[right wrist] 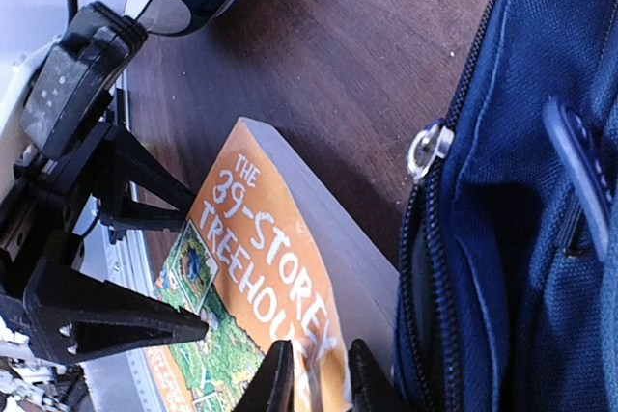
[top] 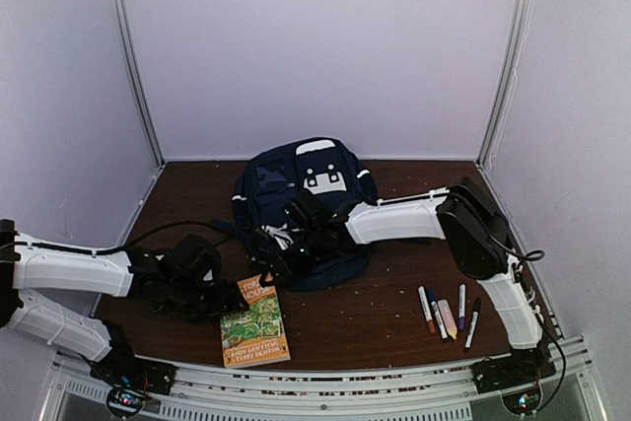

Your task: Pack the student bag

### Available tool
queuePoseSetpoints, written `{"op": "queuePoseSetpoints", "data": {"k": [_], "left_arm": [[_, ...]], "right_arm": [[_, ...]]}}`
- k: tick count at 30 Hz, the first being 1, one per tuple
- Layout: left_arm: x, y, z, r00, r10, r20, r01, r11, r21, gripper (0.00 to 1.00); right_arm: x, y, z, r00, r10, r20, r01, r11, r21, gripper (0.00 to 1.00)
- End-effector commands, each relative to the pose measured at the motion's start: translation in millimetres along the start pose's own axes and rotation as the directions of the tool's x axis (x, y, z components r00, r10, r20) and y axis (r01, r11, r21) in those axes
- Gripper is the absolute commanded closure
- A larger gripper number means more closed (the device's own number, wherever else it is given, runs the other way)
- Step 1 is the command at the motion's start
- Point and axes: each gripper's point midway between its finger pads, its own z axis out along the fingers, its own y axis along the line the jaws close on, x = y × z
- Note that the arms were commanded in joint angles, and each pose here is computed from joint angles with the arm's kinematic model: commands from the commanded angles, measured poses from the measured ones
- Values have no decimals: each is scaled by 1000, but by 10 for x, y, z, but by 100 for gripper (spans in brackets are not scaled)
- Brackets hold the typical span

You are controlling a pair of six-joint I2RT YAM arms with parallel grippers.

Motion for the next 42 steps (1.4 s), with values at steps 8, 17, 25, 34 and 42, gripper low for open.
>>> {"op": "queuePoseSetpoints", "data": {"k": [8,17,25,34,42], "left_arm": [[-65,89,-99,993,12,117,-20,997,68,12],[-163,136,-295,959,25,284,-87,975,206,4],[-170,23,-370,938,56,343,-168,938,304,5],[-134,-259,-400,932,80,354,-241,867,436,14],[-114,-360,-423,937,46,347,-231,825,516,34]], "right_arm": [[-110,266,-114,997,-73,38,77,989,-123,100],[-187,708,-366,979,-161,124,190,943,-272,100],[-166,914,-467,972,-179,155,222,917,-332,100],[-141,1101,-591,958,-223,180,275,893,-355,100],[-97,1021,-522,963,-216,162,261,900,-350,100]]}}
